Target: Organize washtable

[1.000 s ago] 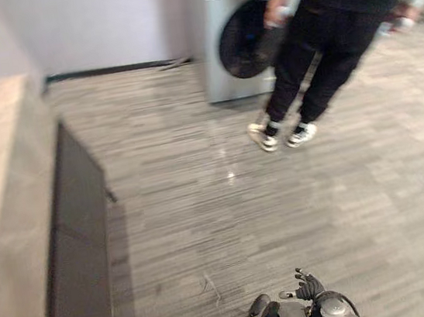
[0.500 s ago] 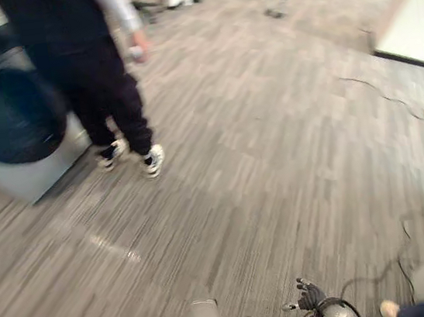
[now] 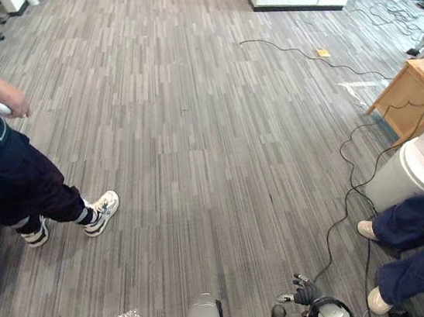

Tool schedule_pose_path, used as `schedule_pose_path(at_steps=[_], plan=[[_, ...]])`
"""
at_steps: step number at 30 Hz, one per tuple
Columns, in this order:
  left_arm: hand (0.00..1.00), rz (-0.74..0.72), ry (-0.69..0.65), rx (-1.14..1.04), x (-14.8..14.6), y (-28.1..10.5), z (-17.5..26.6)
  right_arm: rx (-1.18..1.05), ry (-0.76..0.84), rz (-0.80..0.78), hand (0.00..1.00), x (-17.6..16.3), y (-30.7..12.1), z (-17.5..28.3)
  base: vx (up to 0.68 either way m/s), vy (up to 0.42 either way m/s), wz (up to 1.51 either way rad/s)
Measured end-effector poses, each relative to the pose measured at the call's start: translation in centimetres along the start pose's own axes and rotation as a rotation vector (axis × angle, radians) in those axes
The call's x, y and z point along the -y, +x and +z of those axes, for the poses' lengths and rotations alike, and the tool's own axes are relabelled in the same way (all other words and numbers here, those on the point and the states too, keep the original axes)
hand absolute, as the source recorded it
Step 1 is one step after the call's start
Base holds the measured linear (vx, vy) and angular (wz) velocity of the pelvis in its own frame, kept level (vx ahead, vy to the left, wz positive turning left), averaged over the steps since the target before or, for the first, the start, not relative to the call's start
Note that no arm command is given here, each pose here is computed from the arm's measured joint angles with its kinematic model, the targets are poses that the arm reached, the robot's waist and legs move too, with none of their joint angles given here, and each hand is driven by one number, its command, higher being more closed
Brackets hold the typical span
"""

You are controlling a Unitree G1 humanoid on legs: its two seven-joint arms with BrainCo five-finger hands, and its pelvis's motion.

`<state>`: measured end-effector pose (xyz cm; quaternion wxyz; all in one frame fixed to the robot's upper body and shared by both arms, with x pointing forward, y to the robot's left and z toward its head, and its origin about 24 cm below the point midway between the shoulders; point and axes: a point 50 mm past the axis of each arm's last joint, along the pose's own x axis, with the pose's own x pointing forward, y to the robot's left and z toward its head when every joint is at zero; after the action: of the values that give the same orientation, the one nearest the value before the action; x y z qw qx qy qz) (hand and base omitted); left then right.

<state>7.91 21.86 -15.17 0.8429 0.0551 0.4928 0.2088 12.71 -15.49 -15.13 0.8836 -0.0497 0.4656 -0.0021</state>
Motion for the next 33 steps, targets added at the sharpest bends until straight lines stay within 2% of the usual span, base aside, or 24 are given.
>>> schedule_pose_path(at_steps=[6,22,29,33], plan=[[0.0,-0.002,0.008,-0.059,-0.2,-0.2,-1.6,-0.059,-0.039,0.018,0.0,0.0,0.0,-1.2,0.0,0.02,-0.14],[0.0,-0.021,0.026,-0.083,-0.4,-0.2,-2.2,-0.085,-0.048,-0.009,0.0,1.0,-0.1,-1.7,-0.01,-0.05,0.26],[0.0,0.049,-0.091,-0.149,-1.6,-0.6,-3.6,-0.082,-0.13,0.012,0.0,1.2,0.1,-1.6,-0.05,-0.039,-0.04],[0.0,0.031,-0.139,-0.144,-0.5,-0.5,-3.0,-0.091,-0.165,-0.033,0.0,3.0,0.6,-0.5,0.25,0.047,0.28]])
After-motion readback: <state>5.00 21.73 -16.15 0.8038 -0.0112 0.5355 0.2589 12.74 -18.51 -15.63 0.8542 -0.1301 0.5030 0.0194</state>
